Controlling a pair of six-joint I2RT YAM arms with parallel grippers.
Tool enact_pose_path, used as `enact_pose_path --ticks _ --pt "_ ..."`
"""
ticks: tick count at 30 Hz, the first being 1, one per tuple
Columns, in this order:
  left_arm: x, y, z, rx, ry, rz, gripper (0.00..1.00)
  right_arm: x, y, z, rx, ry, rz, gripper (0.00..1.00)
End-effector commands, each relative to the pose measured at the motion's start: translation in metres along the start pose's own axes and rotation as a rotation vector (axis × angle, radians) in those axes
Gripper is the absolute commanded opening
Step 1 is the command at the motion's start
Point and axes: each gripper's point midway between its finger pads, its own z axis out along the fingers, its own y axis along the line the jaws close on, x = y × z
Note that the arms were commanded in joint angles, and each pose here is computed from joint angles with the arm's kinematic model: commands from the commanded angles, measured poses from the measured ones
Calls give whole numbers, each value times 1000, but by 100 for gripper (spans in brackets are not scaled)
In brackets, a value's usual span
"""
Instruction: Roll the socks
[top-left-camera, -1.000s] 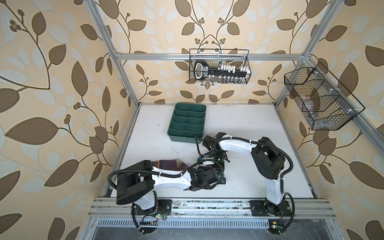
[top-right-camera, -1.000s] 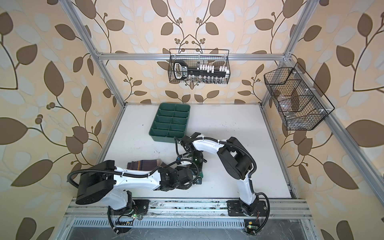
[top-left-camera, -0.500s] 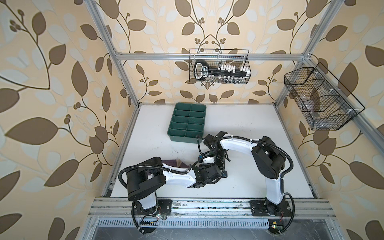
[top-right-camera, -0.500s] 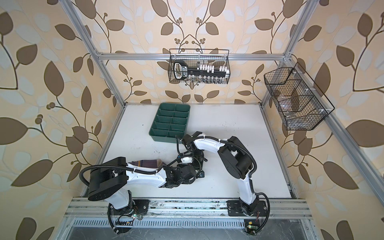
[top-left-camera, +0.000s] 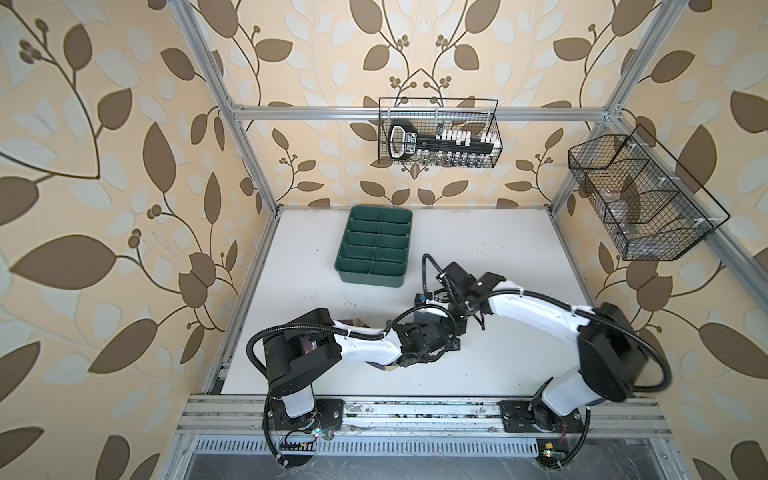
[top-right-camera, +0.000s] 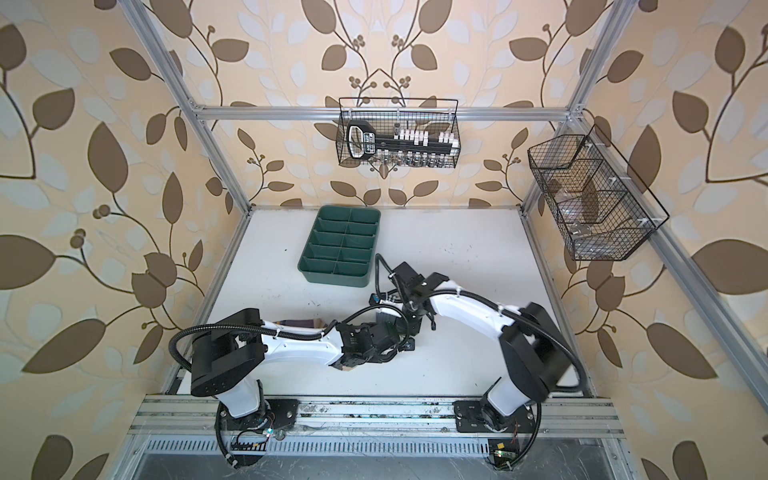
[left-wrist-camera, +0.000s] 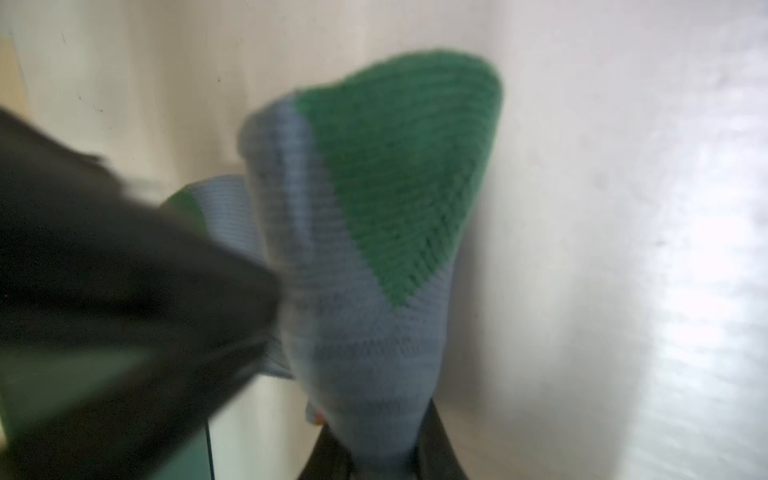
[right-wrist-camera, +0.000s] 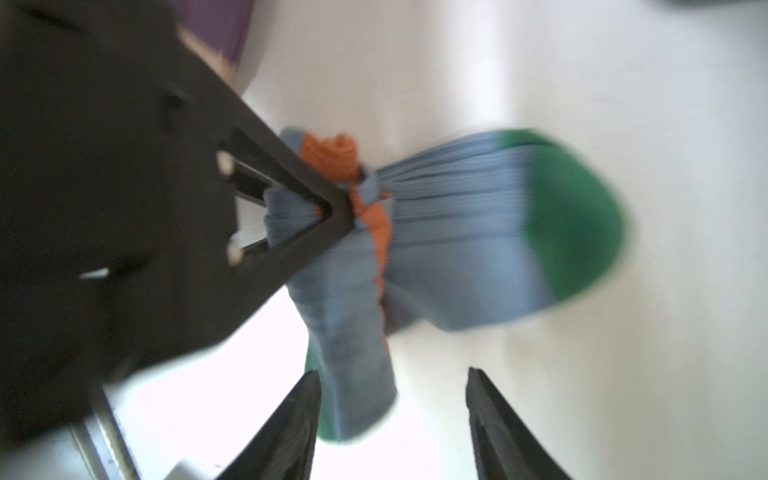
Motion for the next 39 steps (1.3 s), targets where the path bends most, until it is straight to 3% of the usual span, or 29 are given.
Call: enact_pose_path --ticks 1,4,7,10,14,17,22,28,33,39 --pt "13 -44 7 239 53 -7 0 -6 -58 -51 240 -189 213 57" --pt "3 -57 -4 376 51 -58 0 16 -123 -122 501 -361 517 57" --pt "-4 -63 -15 507 69 -142 0 34 -150 -190 657 -561 713 57" --pt "-8 -64 -15 573 83 -225 0 29 -137 -233 737 -705 644 55" --pt "-7 -67 -5 663 135 -349 0 20 -90 -246 749 -745 361 52" --pt "-2 -71 0 717 164 -411 0 24 -51 -223 708 -600 107 52" --pt "1 -68 9 785 162 -510 0 52 15 -143 509 -223 -323 48" --pt "11 -59 27 838 207 -607 0 39 71 -87 547 -114 -673 51" --pt "14 -60 32 845 226 -620 0 2 87 -46 575 -162 -701 50" --pt "15 -57 33 837 229 -630 0 -2 74 8 539 -82 -677 50"
